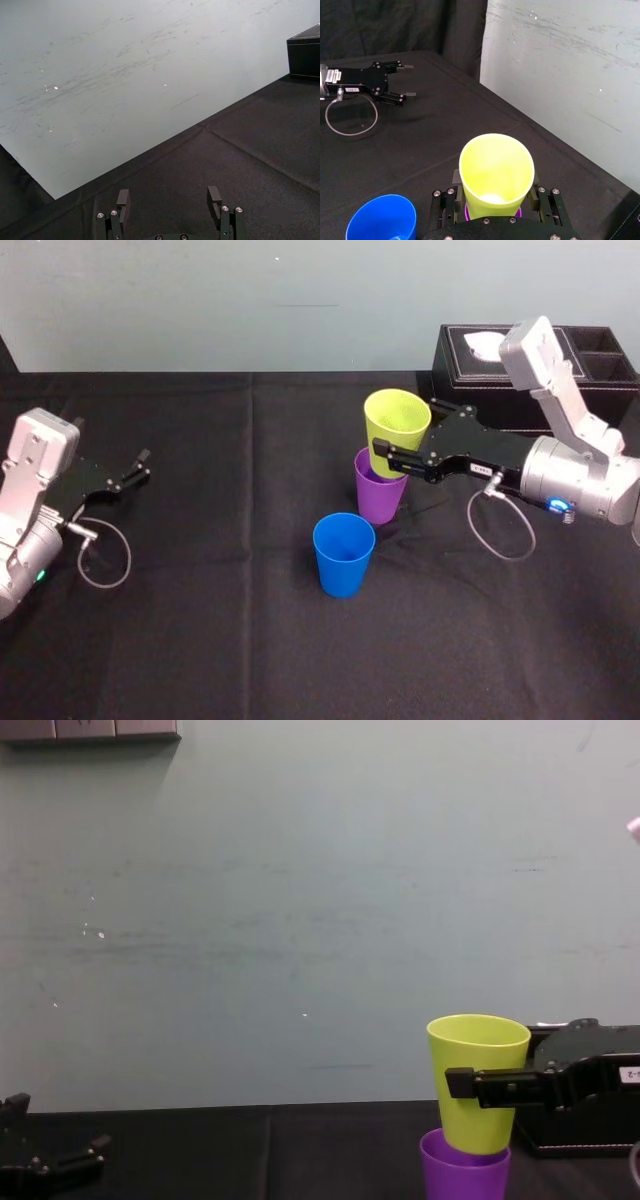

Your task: Stack the three plastic cups sequentially using one hand.

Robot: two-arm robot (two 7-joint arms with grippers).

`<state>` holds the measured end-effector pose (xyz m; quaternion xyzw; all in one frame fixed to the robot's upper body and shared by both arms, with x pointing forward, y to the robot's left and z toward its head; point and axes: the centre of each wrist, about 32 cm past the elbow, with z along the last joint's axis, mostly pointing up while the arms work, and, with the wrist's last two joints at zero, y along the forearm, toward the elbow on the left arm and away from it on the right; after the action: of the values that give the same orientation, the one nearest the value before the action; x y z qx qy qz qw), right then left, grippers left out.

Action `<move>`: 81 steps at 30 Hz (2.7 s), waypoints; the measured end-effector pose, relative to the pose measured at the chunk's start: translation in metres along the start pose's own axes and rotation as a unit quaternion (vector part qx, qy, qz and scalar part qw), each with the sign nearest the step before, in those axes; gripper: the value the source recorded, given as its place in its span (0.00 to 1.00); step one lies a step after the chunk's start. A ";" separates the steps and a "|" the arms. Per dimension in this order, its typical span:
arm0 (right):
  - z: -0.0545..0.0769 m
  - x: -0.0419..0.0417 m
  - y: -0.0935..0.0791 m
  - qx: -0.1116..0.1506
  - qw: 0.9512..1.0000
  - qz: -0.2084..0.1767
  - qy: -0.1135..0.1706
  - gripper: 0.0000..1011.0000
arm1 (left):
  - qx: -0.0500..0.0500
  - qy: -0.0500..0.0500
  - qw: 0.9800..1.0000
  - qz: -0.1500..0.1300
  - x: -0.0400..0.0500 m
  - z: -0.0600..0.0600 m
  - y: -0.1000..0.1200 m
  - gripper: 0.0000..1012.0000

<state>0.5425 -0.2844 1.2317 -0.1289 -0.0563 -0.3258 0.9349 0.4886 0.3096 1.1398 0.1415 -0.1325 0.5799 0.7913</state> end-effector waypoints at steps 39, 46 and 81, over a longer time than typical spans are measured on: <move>-0.013 0.0051 0.014 -0.020 1.000 0.011 0.007 0.72 | 0.000 0.000 1.000 0.000 0.0000 0.000 0.000 1.00; -0.013 0.0049 0.014 -0.020 1.000 0.011 0.007 0.72 | 0.000 0.000 1.000 0.000 0.0000 0.000 0.000 1.00; -0.007 0.0026 0.006 -0.006 1.000 0.008 -0.002 0.99 | 0.000 0.000 1.000 0.000 0.0000 0.000 0.000 1.00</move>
<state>0.5483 -0.2836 1.2242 -0.1360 -0.0555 -0.3179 0.9367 0.4886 0.3097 1.1398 0.1415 -0.1325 0.5799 0.7913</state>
